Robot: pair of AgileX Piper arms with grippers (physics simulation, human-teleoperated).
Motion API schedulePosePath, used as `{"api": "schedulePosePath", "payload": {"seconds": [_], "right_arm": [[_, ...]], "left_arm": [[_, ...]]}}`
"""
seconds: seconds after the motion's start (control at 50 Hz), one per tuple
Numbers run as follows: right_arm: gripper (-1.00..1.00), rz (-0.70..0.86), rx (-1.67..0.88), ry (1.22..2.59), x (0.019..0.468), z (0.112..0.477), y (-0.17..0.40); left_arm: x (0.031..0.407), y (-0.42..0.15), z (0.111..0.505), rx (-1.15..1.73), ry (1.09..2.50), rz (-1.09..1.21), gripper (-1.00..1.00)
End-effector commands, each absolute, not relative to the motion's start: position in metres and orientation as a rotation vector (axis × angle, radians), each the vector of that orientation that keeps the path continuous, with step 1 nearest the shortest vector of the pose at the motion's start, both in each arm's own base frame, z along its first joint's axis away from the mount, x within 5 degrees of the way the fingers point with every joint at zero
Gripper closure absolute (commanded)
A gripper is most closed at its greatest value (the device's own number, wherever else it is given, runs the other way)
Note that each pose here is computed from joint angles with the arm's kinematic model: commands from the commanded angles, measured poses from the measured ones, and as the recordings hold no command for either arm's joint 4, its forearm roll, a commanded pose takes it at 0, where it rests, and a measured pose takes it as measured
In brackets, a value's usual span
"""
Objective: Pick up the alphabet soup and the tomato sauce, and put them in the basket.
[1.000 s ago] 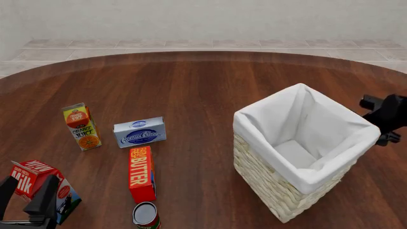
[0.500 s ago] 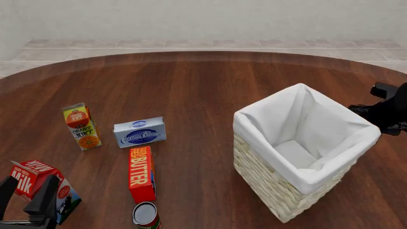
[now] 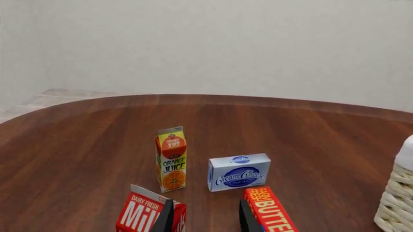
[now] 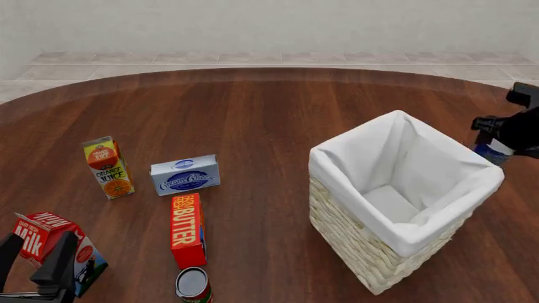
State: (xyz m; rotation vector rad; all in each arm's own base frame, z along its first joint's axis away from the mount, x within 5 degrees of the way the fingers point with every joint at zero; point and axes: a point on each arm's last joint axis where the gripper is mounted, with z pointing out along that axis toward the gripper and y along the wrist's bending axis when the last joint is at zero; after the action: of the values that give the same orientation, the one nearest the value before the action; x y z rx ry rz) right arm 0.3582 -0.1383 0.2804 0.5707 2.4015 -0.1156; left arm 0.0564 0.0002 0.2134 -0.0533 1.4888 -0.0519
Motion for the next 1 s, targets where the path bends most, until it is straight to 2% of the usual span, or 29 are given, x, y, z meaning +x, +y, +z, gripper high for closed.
{"api": "schedulePosePath", "payload": {"seconds": [0.02, 0.54, 0.78, 1.0], "right_arm": [[1.0, -0.11, 0.566, 2.343, 0.352, 0.311, -0.131], [1.0, -0.078, 0.445, 2.25, 0.33, 0.381, -0.092], [1.0, -0.072, 0.405, 2.226, 0.322, 0.398, -0.081], [1.0, -0.021, 0.302, 2.2, 0.303, 0.422, -0.048]], "left_arm": [[0.056, 0.0, 0.214, -0.053, 1.486, -0.053, -1.0], [0.057, 0.0, 0.215, -0.056, 1.479, -0.054, -1.0], [0.056, 0.0, 0.215, -0.056, 1.476, -0.056, -1.0], [0.056, 0.0, 0.215, -0.057, 1.474, -0.057, -1.0]]}}
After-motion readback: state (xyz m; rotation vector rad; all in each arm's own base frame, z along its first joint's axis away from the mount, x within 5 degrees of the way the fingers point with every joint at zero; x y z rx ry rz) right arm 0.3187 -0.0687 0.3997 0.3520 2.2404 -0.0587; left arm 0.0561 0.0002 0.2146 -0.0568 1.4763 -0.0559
